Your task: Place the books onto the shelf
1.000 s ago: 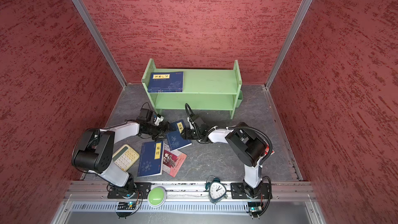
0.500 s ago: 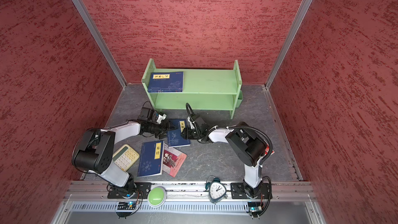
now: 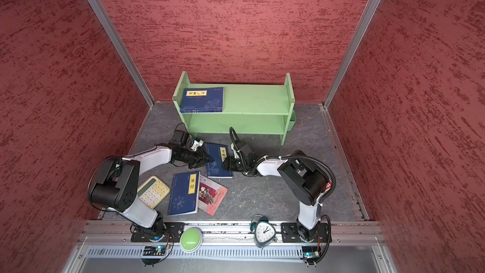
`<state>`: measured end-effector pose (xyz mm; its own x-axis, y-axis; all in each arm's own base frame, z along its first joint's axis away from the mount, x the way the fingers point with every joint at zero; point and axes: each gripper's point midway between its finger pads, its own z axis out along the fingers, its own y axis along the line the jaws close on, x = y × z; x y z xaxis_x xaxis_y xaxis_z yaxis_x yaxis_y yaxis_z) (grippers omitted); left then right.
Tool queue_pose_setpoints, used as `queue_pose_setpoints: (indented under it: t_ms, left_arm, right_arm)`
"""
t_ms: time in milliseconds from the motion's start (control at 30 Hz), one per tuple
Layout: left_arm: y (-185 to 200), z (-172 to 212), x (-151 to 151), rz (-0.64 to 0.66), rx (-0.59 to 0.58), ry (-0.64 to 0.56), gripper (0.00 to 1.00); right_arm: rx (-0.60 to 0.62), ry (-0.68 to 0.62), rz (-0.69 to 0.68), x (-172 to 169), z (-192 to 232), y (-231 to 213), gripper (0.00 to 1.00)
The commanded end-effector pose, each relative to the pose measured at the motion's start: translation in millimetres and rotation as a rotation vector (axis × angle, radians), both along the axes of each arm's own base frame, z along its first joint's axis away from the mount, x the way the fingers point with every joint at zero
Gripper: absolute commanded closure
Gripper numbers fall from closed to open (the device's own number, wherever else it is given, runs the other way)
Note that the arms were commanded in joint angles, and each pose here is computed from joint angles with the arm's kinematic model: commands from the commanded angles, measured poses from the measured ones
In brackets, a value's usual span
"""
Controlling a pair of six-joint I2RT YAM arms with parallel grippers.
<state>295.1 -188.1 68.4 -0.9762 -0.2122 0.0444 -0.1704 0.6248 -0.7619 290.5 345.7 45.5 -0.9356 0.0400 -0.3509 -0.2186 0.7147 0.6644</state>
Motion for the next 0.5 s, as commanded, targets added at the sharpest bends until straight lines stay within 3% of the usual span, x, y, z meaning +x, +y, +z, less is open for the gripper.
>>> queue_pose_setpoints:
  t_ms: [0, 133, 467]
  left_arm:
    - [-3.1, 9.2, 3.6, -0.015, 0.001, -0.026, 0.84]
    - [-3.5, 12.8, 3.0, -0.014, -0.001, -0.030, 0.93]
    - [-13.5, 43.5, 0.2, -0.056, -0.061, -0.082, 0.95]
  right_arm:
    - [0.045, -0.049, -0.060, 10.5, 20.6, -3.4, 0.41]
    - [0.049, -0.068, -0.109, 11.4, 31.1, -13.4, 0.40]
    - [0.042, -0.124, -0.204, 6.4, 70.6, -47.8, 0.39]
